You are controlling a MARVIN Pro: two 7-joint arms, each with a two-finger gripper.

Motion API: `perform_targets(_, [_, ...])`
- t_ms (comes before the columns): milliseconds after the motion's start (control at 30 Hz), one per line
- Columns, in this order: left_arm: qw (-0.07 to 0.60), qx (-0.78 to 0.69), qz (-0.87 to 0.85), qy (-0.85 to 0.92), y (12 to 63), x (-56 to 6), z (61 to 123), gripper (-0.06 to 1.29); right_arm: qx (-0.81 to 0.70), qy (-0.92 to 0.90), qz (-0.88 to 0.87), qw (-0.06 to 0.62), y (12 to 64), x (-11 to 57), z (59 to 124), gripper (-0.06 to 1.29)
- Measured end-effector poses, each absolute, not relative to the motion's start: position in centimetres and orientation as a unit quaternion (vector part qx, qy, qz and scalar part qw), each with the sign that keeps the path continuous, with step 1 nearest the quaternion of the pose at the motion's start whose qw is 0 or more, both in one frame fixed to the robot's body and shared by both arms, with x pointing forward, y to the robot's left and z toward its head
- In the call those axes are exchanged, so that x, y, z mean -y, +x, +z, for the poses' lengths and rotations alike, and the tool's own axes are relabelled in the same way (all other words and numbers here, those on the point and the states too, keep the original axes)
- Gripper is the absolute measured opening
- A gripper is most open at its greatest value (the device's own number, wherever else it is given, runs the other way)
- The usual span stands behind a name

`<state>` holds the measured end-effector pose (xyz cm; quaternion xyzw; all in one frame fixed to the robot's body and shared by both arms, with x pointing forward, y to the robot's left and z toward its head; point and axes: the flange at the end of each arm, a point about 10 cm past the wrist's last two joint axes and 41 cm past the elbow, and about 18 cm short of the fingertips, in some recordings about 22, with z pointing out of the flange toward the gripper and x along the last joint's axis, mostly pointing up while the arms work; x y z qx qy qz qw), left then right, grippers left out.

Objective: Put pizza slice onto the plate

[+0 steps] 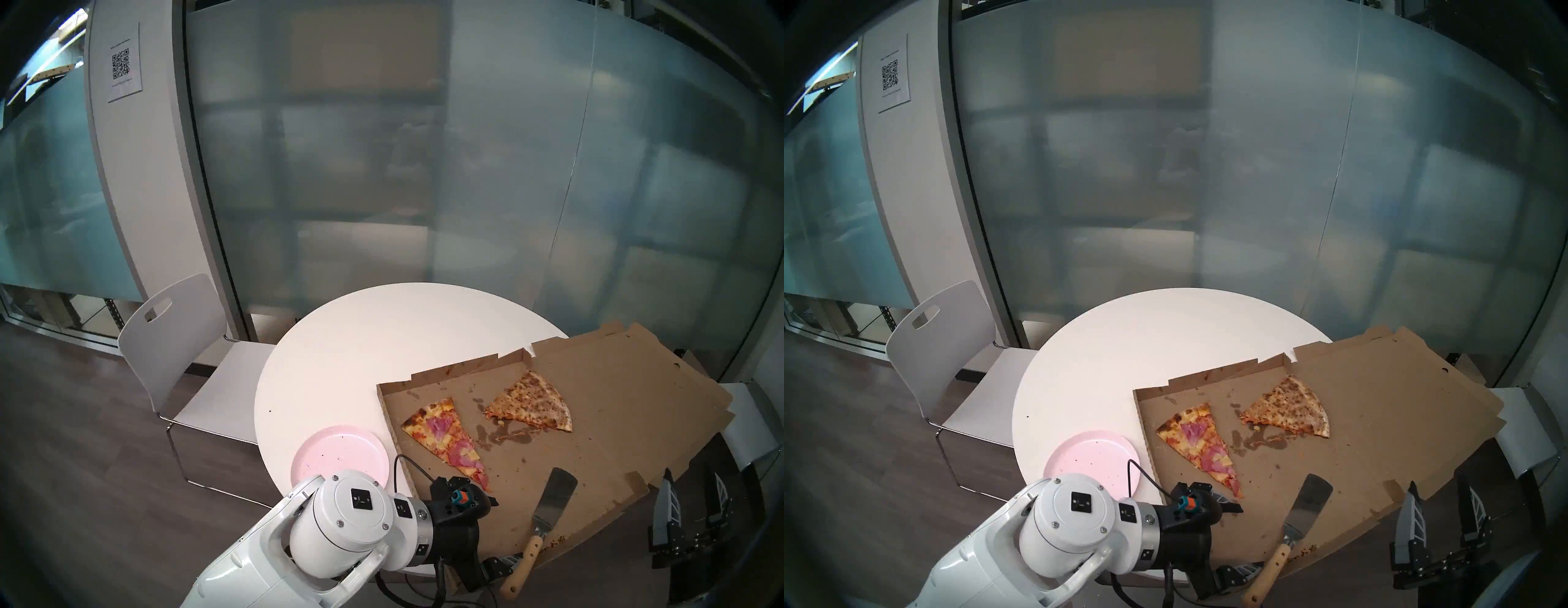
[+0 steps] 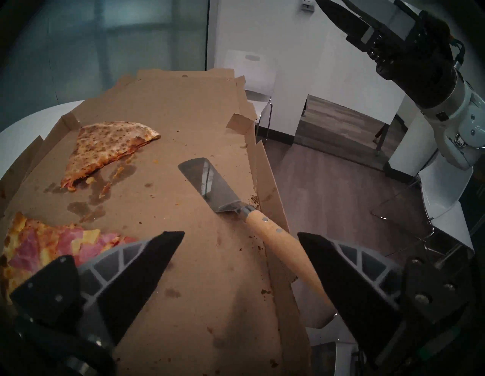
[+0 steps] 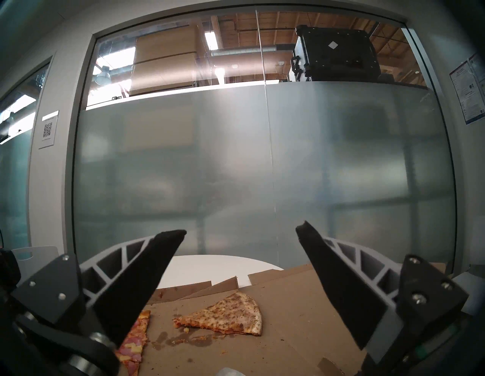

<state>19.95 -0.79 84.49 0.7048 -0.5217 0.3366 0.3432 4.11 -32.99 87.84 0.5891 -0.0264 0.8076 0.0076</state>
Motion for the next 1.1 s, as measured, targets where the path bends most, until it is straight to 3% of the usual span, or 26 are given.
perform_targets(1100, [0.318, 0.536, 0.261, 0.737, 19.5, 3.5, 84.2, 1.19, 0.028, 0.58, 0.814, 0.01, 3.5, 33.4, 88.2, 1.23])
